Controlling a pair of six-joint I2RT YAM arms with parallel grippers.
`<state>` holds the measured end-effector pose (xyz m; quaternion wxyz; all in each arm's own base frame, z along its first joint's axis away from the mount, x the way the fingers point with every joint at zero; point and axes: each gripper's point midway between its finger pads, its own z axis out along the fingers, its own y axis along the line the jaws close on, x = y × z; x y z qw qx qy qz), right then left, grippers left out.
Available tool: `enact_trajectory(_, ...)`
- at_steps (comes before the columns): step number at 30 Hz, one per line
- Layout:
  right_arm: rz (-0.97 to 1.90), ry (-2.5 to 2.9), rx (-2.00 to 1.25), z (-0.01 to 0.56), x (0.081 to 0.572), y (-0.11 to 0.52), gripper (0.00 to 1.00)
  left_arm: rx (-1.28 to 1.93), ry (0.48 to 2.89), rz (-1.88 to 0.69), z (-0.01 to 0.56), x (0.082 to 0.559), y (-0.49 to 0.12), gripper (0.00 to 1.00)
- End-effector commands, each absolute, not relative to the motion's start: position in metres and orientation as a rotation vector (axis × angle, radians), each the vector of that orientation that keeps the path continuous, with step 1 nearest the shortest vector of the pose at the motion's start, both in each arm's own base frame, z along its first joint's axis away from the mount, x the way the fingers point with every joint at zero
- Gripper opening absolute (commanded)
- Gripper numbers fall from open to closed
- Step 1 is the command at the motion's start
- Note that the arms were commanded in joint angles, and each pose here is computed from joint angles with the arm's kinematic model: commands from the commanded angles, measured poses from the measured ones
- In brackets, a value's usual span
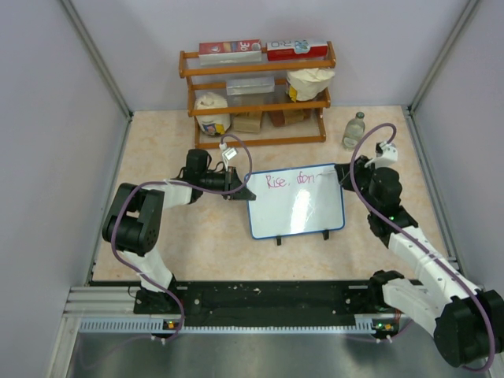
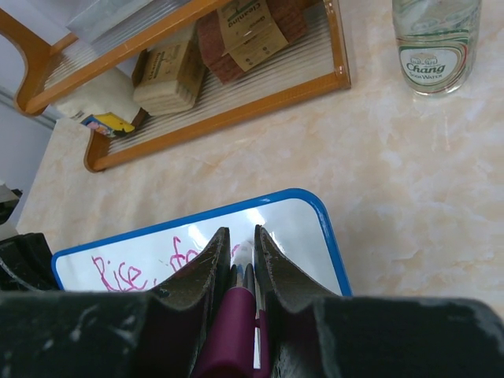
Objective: Write a sentence on the whiteboard
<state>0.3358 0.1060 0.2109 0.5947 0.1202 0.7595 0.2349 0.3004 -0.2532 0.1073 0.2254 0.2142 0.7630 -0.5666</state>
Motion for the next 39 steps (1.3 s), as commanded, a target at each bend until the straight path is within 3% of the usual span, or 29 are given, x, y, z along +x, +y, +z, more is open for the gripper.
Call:
enact_trajectory(1,0.465,1.742,0.293,0.218,0.34,0.091,0.0,0.573,2.19,-1.43,0.073,0.302,-0.247,0.0)
enact_trajectory(30,0.579,1.624,0.259,0.271,0.344,0.101,0.0,0.575,2.187,-1.433,0.073,0.302,-0.248,0.0)
enact_trajectory(39,0.565,1.673,0.269,0.25,0.354,0.103,0.0,0.577,2.186,-1.437,0.074,0.302,-0.248,0.0)
